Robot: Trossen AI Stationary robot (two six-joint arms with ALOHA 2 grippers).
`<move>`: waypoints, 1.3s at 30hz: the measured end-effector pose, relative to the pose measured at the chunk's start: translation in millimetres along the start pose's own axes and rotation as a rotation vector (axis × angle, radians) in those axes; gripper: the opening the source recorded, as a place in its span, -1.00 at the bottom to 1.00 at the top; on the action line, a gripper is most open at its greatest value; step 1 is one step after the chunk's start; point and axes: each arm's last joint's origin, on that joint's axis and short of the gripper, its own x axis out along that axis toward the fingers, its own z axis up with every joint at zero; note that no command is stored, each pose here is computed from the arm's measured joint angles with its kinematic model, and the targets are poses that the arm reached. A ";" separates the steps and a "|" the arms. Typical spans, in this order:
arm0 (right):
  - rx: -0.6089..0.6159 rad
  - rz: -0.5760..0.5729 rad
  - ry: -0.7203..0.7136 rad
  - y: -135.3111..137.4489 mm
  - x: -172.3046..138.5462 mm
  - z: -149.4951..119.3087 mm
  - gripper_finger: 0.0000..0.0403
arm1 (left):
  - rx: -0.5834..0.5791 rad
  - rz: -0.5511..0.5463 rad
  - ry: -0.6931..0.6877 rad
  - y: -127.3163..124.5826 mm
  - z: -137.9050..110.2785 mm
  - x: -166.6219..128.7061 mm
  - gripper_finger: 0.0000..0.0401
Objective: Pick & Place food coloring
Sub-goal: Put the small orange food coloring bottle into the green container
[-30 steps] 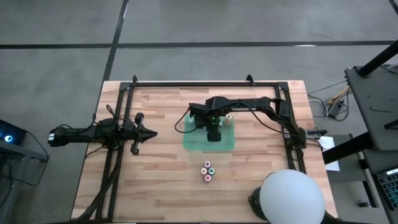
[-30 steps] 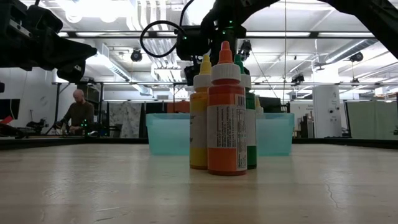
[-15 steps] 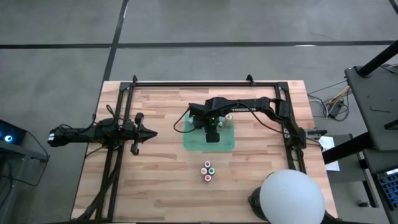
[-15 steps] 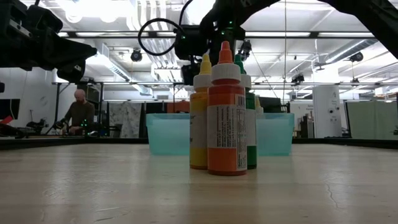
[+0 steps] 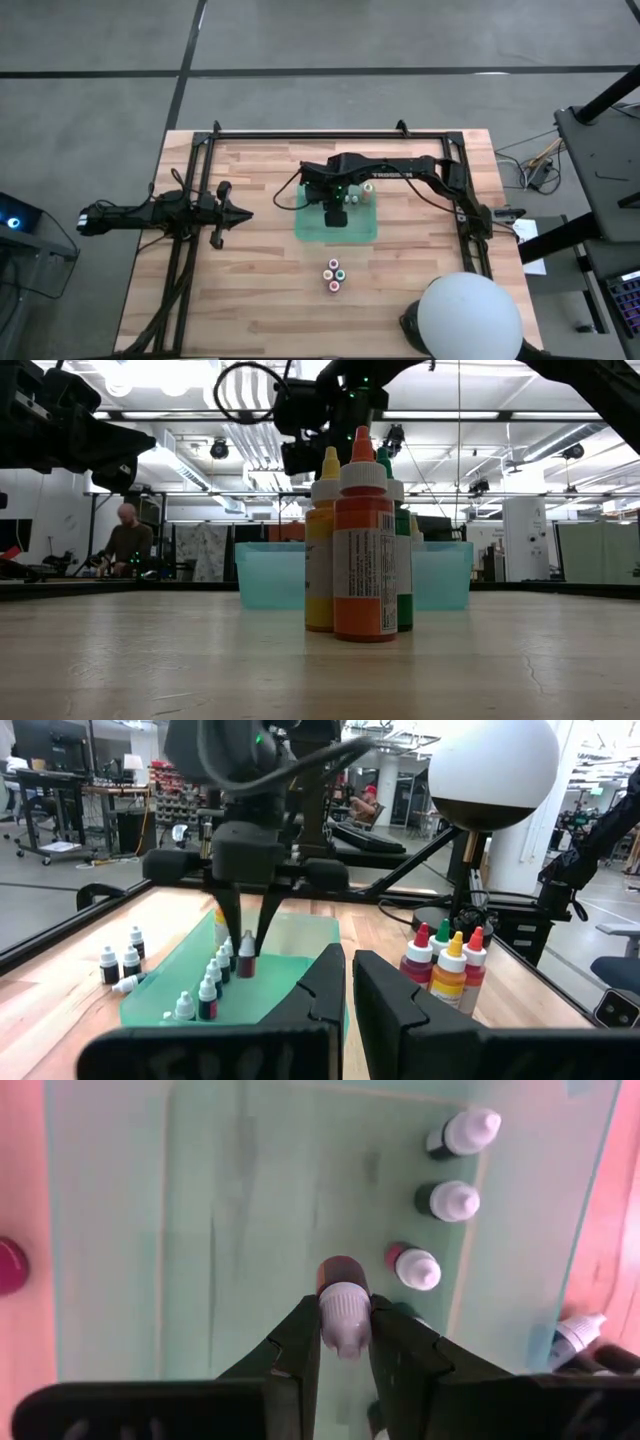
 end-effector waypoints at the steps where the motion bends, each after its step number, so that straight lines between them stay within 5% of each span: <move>1: 0.004 0.001 -0.004 2.0 -1.0 1.1 -0.67 | 0.000 0.000 0.000 0.0 0.1 0.0 -1.00; 28: 0.099 0.003 -0.034 8.6 -22.5 10.0 -0.67 | 0.000 0.001 -0.001 0.1 0.2 0.0 -1.00; 39: 0.117 0.010 0.036 1.0 9.7 17.7 -0.67 | 0.000 0.001 0.000 0.1 0.0 0.0 -1.00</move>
